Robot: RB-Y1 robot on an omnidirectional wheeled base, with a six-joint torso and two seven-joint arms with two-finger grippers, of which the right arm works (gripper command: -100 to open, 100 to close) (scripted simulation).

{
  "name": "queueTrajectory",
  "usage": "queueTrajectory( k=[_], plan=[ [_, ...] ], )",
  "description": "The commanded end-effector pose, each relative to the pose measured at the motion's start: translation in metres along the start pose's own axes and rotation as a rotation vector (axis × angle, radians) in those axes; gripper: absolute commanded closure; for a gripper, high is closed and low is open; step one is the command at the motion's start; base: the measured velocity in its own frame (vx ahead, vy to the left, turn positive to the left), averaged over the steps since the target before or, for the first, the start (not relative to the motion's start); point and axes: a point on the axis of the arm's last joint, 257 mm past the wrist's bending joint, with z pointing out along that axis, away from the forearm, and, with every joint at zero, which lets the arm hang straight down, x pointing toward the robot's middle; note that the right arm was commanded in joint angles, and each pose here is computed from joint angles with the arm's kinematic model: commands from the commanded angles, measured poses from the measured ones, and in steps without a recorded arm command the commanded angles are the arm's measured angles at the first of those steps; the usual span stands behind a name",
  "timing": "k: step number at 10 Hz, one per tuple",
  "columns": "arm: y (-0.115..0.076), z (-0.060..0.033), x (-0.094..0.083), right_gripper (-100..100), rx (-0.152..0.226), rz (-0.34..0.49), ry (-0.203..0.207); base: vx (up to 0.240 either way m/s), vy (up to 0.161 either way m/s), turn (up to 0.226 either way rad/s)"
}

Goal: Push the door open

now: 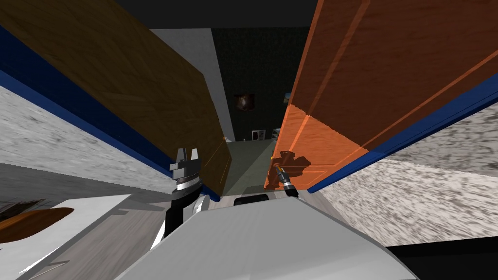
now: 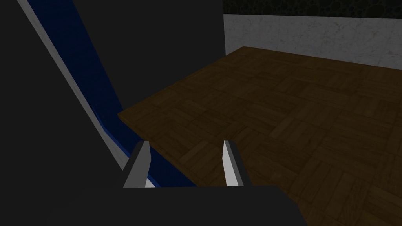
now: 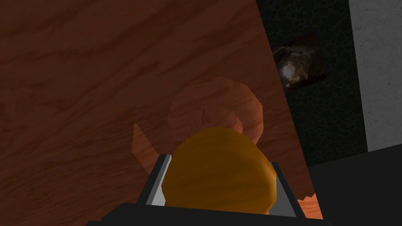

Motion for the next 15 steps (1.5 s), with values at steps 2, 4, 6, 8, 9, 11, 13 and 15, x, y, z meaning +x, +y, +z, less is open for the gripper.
queueTrajectory(
  k=[2,4,6,8,9,11,13,15],
  plan=[
    [-0.003,0.0045,-0.01,100,0.006,0.079,-0.027,0.031,-0.008,0.007],
    [-0.003,0.0064,-0.012,100,0.01,0.134,-0.038,0.046,-0.014,0.006],
    [-0.004,0.0104,-0.015,100,0.02,0.232,-0.061,0.045,-0.018,0.007],
    [-0.004,0.0123,-0.016,100,0.023,0.299,-0.073,0.045,-0.018,0.001],
    [-0.004,0.0123,-0.016,100,0.023,0.306,-0.074,0.03,-0.013,0.003],
    [-0.005,0.0163,-0.019,100,0.031,0.408,-0.099,0.046,-0.017,-0.001],
    [-0.005,0.0182,-0.021,100,0.034,0.479,-0.113,0.041,-0.026,0.002],
    [-0.006,0.0165,-0.022,-100,0.035,0.532,-0.12,-0.019,-0.014,0.053]
  ],
)
